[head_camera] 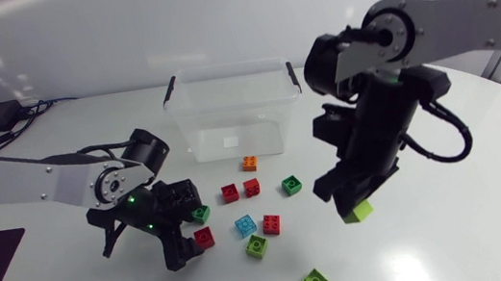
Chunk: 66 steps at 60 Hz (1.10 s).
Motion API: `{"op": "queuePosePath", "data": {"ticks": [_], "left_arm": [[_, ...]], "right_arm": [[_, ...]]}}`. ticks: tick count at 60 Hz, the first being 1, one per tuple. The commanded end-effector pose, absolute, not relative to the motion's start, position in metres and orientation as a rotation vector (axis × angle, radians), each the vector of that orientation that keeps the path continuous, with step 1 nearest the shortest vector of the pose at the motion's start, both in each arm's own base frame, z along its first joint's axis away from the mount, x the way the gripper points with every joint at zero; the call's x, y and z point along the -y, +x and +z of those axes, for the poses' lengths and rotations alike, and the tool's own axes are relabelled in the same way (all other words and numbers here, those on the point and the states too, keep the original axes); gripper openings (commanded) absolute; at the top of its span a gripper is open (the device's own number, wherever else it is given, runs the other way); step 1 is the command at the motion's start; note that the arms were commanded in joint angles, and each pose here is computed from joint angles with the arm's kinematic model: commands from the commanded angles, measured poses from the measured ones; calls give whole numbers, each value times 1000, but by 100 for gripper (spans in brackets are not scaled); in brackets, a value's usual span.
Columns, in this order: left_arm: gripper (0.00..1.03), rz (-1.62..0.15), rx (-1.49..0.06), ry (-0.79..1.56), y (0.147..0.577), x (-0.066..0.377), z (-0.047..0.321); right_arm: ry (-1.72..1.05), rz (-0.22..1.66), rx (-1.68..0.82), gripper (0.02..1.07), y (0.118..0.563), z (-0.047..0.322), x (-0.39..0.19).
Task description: Place the duplo bricks in the container
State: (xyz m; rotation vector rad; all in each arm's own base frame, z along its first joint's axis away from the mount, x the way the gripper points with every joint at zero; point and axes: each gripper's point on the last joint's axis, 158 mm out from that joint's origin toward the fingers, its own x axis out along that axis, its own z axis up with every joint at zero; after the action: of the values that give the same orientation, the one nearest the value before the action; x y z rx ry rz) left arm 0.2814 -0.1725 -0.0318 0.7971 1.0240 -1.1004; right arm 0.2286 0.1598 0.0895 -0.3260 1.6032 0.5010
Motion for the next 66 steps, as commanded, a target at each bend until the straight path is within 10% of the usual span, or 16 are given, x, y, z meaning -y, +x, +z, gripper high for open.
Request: {"op": "queuePosePath", "data": {"ticks": [1,13,29,54,66], "left_arm": [[91,-1150,-1052,816,270,169,-49],[55,-1193,-1049,830,267,181,-58],[32,-1239,-1048,780,260,190,-51],[32,-1069,-818,755,297,169,73],[32,-960,-675,648,341,166,141]], "right_arm": [[-303,524,-1550,12,243,112,-163],[-217,532,-1427,12,289,144,-173],[-167,523,-1267,12,348,169,-189],[-85,476,-1048,13,464,183,-231],[-98,417,-1027,32,509,151,-237]]}}
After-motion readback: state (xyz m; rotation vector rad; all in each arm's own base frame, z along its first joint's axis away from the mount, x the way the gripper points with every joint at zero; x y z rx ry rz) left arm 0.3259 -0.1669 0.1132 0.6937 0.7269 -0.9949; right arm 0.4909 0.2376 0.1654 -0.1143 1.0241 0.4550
